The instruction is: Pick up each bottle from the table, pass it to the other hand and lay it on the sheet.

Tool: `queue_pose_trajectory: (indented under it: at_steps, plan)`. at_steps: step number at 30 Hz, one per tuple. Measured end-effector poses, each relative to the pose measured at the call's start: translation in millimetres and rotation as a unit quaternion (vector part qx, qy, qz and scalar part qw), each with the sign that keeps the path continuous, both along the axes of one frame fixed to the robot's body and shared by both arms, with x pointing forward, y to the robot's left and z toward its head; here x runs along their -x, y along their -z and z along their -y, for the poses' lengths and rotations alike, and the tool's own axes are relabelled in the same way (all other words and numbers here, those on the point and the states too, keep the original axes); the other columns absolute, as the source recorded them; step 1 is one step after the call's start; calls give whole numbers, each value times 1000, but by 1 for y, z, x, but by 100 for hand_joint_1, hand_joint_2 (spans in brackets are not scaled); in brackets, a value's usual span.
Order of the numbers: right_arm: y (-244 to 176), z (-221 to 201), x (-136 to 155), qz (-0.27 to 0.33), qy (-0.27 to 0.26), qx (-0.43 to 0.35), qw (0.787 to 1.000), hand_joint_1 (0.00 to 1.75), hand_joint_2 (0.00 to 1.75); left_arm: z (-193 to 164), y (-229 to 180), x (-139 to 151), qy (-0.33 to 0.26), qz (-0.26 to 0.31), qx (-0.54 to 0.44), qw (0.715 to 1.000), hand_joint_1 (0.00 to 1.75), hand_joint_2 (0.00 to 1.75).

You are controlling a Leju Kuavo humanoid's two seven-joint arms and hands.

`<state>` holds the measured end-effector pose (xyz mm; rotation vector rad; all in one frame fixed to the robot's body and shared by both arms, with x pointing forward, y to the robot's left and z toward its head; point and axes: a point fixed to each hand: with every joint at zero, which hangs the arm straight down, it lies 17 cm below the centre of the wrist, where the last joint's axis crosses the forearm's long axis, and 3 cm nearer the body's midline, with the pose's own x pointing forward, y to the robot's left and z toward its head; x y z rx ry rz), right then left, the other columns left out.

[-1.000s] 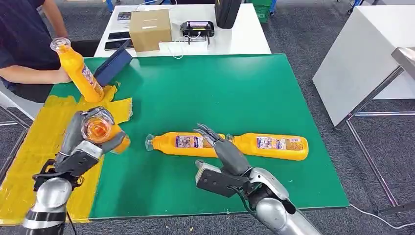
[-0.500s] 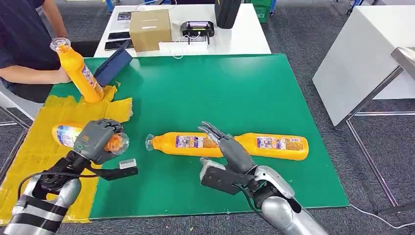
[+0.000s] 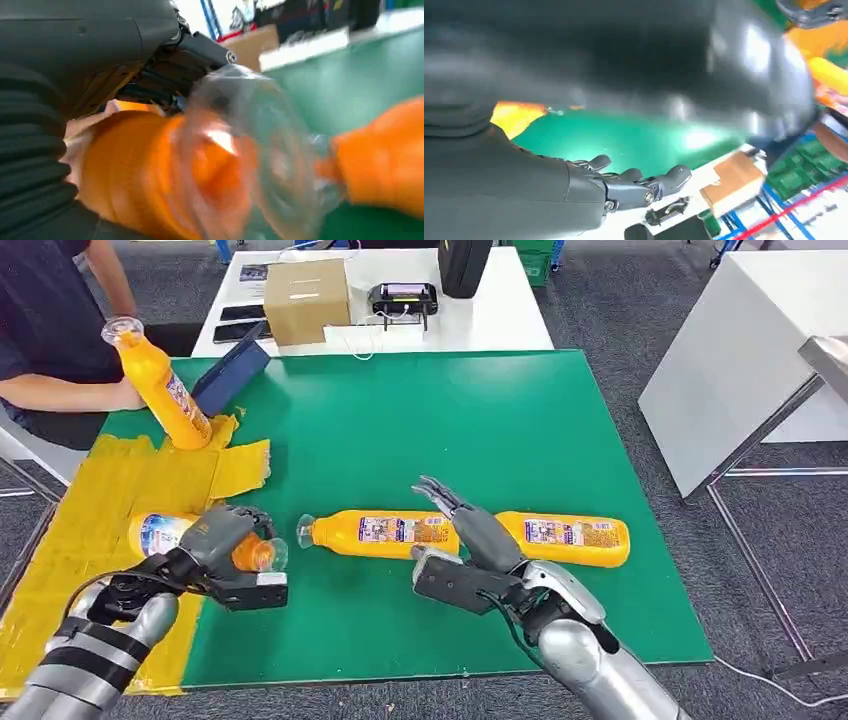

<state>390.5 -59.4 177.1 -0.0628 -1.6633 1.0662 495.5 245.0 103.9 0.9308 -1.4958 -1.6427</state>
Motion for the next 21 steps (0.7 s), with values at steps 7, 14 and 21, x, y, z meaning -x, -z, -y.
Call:
queue_pose_trajectory:
  at_steps: [7,14,21]
  plan:
    - [34,20,-49,17,30,145,989,0,175,0,6,-21,-9,-19,-17,1000,0,0]
    - [72,30,-82,22,9,228,973,0,175,9,-3,-37,8,-19,-35,999,0,0]
    - [110,29,-96,-18,-8,256,966,0,175,41,-19,-35,59,-81,78,992,0,0]
